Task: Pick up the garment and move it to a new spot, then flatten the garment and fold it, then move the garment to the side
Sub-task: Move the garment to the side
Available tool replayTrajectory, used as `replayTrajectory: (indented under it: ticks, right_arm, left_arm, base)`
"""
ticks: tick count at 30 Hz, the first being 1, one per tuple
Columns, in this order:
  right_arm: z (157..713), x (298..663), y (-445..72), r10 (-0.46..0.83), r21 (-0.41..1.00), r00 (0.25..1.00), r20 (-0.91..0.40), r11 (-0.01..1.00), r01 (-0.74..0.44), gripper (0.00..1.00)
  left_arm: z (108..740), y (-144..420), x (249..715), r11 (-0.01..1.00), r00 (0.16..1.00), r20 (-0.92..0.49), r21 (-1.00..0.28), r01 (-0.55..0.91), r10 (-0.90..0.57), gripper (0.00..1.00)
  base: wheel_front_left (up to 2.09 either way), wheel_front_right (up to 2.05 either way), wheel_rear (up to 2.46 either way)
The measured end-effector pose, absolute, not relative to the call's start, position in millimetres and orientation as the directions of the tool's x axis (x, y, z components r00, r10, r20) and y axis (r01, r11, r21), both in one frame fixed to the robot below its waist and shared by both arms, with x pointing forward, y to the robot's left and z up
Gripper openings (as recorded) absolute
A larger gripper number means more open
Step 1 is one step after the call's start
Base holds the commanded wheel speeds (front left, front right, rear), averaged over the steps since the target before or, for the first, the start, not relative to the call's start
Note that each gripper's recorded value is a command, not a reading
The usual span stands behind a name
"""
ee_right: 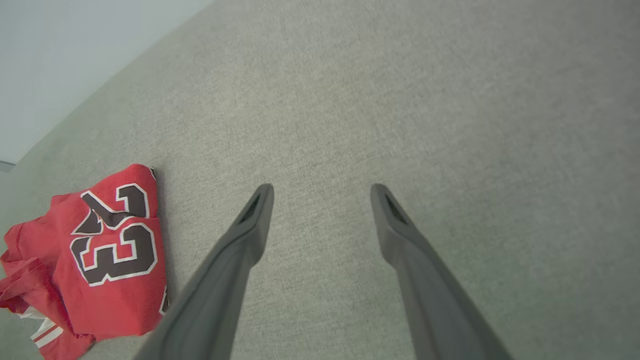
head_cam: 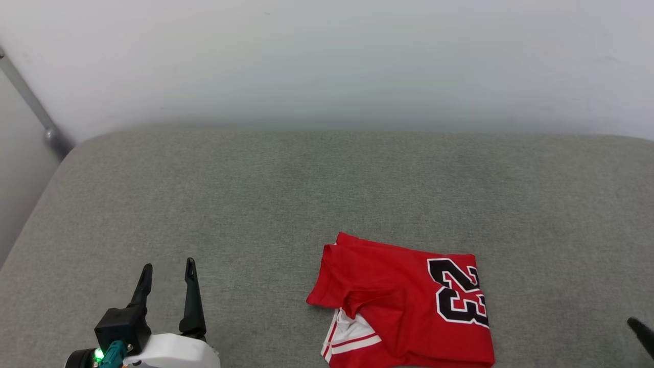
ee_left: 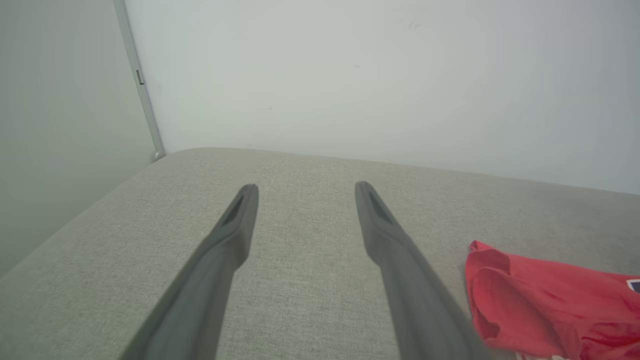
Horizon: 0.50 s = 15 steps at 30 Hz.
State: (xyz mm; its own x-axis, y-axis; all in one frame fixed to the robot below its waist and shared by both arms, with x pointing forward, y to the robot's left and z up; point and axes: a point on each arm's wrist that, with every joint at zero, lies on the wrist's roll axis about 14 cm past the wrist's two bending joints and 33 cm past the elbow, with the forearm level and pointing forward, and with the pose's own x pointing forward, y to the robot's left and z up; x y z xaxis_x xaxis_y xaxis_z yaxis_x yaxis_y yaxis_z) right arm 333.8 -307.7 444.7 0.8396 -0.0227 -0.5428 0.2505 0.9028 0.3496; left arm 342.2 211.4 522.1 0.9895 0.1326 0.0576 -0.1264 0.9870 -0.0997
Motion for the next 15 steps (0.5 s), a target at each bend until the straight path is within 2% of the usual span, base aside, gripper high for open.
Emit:
replayTrajectory:
  ticks: [3, 5, 9, 15]
  right_arm:
    - [416, 326, -289, 0.111, 0.476, 0.744, -0.659, 0.827, 0.298, 1.00]
    - [396, 318, -263, 0.237, 0.547, 0.653, -0.719, 0.772, 0.323, 1.00]
    - [391, 329, -197, 0.482, 0.743, 0.597, -0.642, 0.582, 0.329, 1.00]
    - [388, 351, -144, 0.636, 0.846, 0.557, -0.534, 0.397, 0.357, 1.00]
  left_arm:
    - [521, 216, 337, 0.983, 0.986, 0.056, -0.111, -0.148, 0.155, 1.00]
    - [521, 219, 335, 0.981, 0.985, 0.057, -0.112, -0.159, 0.166, 1.00]
    - [519, 223, 333, 0.979, 0.982, 0.054, -0.113, -0.172, 0.179, 1.00]
    - [517, 222, 340, 0.978, 0.982, 0.051, -0.116, -0.176, 0.183, 1.00]
  base:
    - [0.00, 0.00, 0.00]
    - [0.00, 0.00, 0.00]
    - [0.00, 0.00, 0.00]
    - [0.00, 0.00, 0.00]
